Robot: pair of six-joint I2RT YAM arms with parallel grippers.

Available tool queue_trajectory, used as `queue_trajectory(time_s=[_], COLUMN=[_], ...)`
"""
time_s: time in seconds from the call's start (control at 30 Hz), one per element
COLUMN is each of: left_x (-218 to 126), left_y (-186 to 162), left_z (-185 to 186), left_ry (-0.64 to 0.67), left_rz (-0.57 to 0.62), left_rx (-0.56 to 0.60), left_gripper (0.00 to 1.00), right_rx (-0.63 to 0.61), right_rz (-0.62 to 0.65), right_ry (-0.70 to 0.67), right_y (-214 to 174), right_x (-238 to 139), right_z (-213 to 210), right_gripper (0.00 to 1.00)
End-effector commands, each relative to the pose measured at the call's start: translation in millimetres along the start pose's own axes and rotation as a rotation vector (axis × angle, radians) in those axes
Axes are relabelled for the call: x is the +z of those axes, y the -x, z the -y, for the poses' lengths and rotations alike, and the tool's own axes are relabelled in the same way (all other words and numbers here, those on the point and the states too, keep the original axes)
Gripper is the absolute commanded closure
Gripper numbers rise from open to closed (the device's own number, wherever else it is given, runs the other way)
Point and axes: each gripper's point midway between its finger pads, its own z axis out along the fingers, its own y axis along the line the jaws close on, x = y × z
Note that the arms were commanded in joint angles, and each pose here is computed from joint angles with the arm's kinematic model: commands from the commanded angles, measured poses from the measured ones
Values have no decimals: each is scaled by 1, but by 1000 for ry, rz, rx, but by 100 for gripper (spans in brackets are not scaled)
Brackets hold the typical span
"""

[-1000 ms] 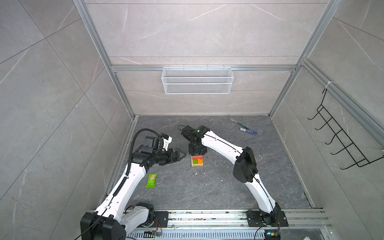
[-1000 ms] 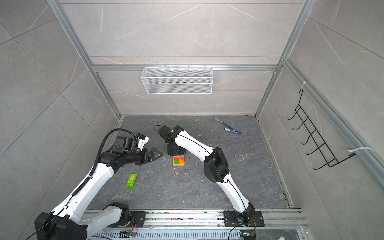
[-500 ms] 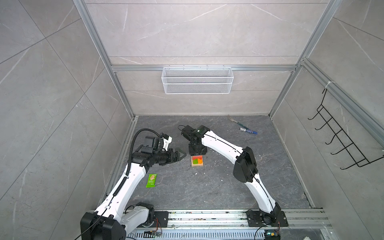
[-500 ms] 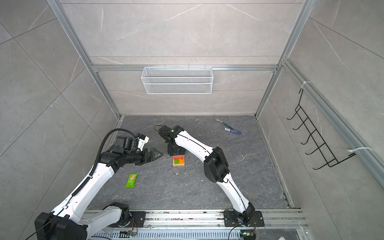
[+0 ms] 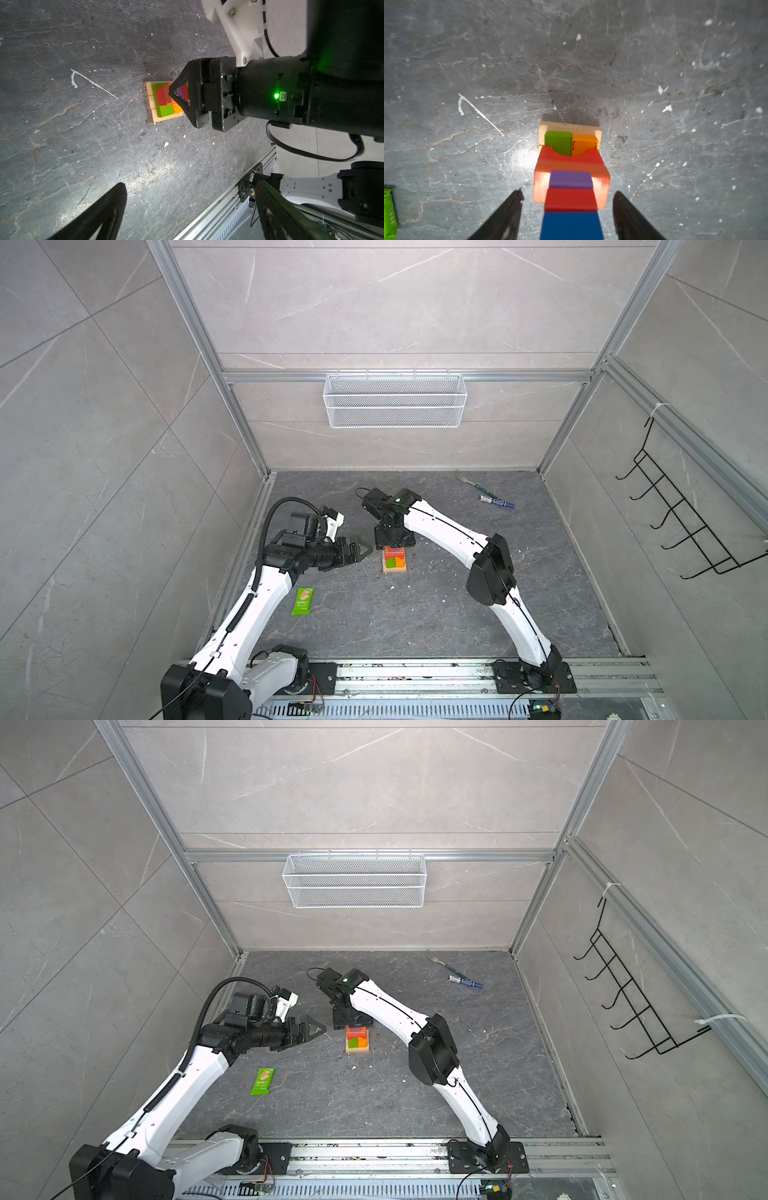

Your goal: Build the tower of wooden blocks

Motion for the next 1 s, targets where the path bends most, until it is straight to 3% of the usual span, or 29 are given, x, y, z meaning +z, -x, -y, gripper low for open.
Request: queue_trajectory(time_s=[0.0, 0.27, 0.53, 0.73, 0.97], left_x=[-2, 0, 2, -1, -9], left_y=[5, 6, 10, 21, 45], left_z=[6, 0, -4, -16, -34], left_ry=[-29, -1, 25, 102, 236], left_rz=[19, 20, 33, 92, 200], left_rx=[15, 20, 45, 78, 148], left_gripper=[2, 1, 0, 0, 0], right_rx=[-15, -50, -77, -95, -54], right_rz=[73, 151, 314, 428, 550], right_ry=[26, 63, 93, 118, 72], right_y=[9, 15, 21, 16, 9], right_x=[-43, -74, -110, -118, -118], right_z=[2, 4, 25, 57, 129], right_gripper=[33, 15, 2, 0, 0])
